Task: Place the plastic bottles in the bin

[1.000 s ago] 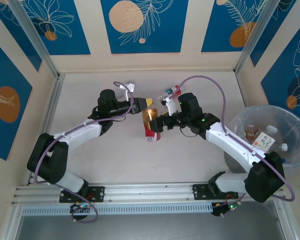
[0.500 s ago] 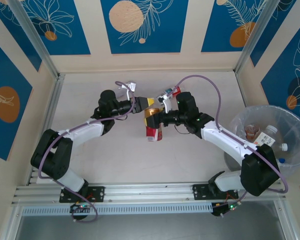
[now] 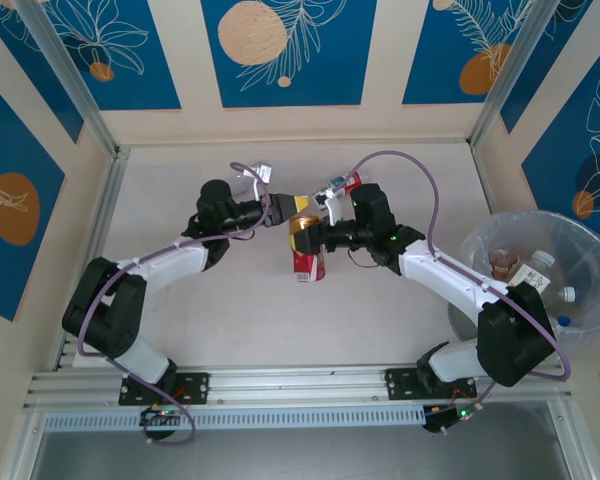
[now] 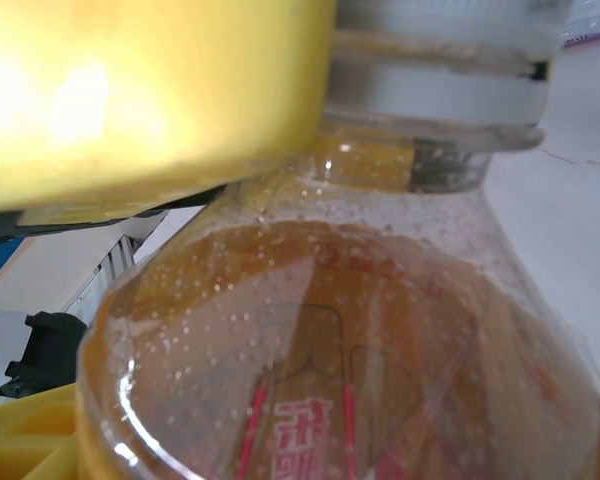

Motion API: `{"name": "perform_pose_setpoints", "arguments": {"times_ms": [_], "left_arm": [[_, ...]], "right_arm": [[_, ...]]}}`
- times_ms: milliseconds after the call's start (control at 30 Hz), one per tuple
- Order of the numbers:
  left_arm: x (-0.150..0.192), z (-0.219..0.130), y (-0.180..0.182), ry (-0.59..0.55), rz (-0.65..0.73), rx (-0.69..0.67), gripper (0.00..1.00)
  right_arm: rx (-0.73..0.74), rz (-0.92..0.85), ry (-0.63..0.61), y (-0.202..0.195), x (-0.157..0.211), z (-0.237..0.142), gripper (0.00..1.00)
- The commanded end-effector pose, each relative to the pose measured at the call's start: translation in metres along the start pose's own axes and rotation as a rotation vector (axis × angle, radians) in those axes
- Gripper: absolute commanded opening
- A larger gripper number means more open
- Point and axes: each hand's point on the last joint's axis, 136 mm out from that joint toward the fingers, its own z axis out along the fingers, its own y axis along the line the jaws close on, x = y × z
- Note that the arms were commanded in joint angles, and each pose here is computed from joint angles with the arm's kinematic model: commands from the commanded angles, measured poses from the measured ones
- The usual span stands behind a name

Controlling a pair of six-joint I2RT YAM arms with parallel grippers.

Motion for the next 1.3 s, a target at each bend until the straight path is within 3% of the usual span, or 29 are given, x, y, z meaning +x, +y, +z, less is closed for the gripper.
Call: {"name": "perform_pose_setpoints", "arguments": {"times_ms": [0,33,67,100,400,833,933,1133,1267], "left_arm": [[-0.007,0.007,-0.002,0.005,0.014,-0.023,0.03],[-0.007,0.007,0.0,0.015,0.013,-0.041,0.12],[-0.005,0.007,0.002,0.024,0.013,-0.053,0.48],[-0.005,0.006,0.004,0.024,0.01,-0.063,0.63],[-0.011,0.002,0.007,-0.02,0.0,-0.115,0.97],[-0.03,-0.018,-0.013,-0.125,0.04,-0.167,0.99],[-0.033,-0.03,-0.004,-0.178,0.041,-0.254,0.99],[-0.034,-0.073,0.036,-0.299,0.009,-0.561,0.99],[-0.03,-0.091,0.05,-0.329,-0.001,-0.664,0.99]], "right_arm": [[-0.081,-0.063,0.021,0.018,0.003,0.001,0.59],[-0.077,-0.064,0.019,0.017,0.003,0.001,0.58],[-0.07,-0.06,0.019,0.016,0.003,0.001,0.57],[-0.064,-0.058,0.019,0.014,0.004,0.001,0.56],[-0.026,-0.034,0.014,0.004,0.005,0.001,0.52],[0.158,-0.019,0.05,-0.029,0.017,-0.033,0.5],[0.189,-0.037,0.024,-0.027,0.012,-0.045,0.5],[0.229,-0.086,-0.04,-0.016,-0.003,-0.071,0.5],[0.258,-0.108,-0.073,-0.007,-0.015,-0.089,0.49]]}}
